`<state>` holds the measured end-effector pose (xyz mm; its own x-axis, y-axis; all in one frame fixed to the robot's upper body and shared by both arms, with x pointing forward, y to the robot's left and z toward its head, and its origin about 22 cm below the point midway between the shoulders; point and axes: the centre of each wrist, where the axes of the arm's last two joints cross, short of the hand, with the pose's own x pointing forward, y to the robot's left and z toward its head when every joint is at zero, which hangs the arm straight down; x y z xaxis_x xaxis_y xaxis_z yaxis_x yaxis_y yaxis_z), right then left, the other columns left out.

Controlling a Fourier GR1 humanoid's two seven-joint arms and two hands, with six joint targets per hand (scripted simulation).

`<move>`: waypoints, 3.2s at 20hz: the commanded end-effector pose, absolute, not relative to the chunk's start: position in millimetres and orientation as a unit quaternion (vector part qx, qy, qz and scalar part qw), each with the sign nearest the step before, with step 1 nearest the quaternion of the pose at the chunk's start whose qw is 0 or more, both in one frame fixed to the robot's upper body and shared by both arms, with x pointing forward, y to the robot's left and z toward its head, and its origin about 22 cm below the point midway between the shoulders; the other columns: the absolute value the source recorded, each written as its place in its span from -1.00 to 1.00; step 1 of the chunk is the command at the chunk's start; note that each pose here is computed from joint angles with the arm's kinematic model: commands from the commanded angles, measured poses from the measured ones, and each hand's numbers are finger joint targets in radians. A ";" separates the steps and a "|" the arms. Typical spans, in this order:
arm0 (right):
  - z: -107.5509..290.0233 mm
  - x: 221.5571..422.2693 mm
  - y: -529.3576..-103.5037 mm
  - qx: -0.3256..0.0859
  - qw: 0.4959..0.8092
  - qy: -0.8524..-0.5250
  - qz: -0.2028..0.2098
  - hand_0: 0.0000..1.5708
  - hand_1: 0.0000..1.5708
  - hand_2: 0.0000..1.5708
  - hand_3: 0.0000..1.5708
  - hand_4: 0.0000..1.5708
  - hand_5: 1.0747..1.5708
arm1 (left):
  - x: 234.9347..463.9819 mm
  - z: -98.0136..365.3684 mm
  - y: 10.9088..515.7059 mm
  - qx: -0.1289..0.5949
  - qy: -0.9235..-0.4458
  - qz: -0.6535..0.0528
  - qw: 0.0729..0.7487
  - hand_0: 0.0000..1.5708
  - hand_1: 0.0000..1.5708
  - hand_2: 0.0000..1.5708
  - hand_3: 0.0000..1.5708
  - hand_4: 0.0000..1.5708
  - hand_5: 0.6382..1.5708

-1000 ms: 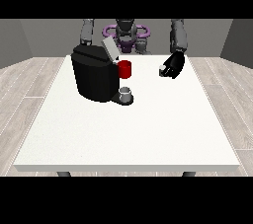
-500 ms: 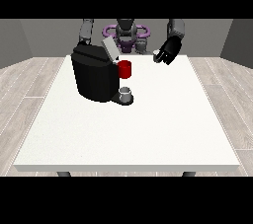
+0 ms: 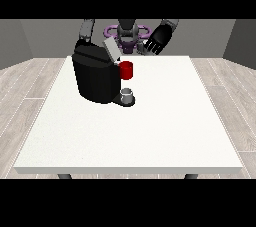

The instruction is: Insert the coffee pod into the coffee machine and close the lid

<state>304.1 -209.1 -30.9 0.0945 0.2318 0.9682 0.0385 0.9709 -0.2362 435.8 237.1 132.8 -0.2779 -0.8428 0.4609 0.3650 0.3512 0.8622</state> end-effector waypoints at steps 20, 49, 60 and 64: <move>47.8 342.8 -203.9 -0.099 0.655 -0.746 0.065 -1.00 -1.00 -1.00 -1.00 -1.00 1.00 | 458.4 274.5 235.9 0.263 -0.650 -0.463 0.542 0.60 0.60 0.65 0.58 -0.37 1.00; 48.1 343.4 -206.0 -0.114 0.648 -0.751 0.047 -1.00 -1.00 -1.00 -1.00 -1.00 1.00 | 461.7 278.6 250.6 0.276 -0.662 -0.460 0.524 0.54 0.54 0.58 0.54 -0.55 1.00; 59.3 350.4 -211.5 -0.112 0.641 -0.757 0.058 -1.00 -1.00 -1.00 -1.00 -1.00 1.00 | 462.7 278.4 231.2 0.325 -0.653 -0.476 0.491 0.55 0.55 0.56 0.41 -1.00 1.00; 64.3 347.9 -209.2 -0.101 0.630 -0.769 0.051 -1.00 -1.00 -1.00 -1.00 -1.00 1.00 | 460.7 278.4 251.3 0.349 -0.648 -0.489 0.468 0.48 0.48 0.51 0.36 -1.00 1.00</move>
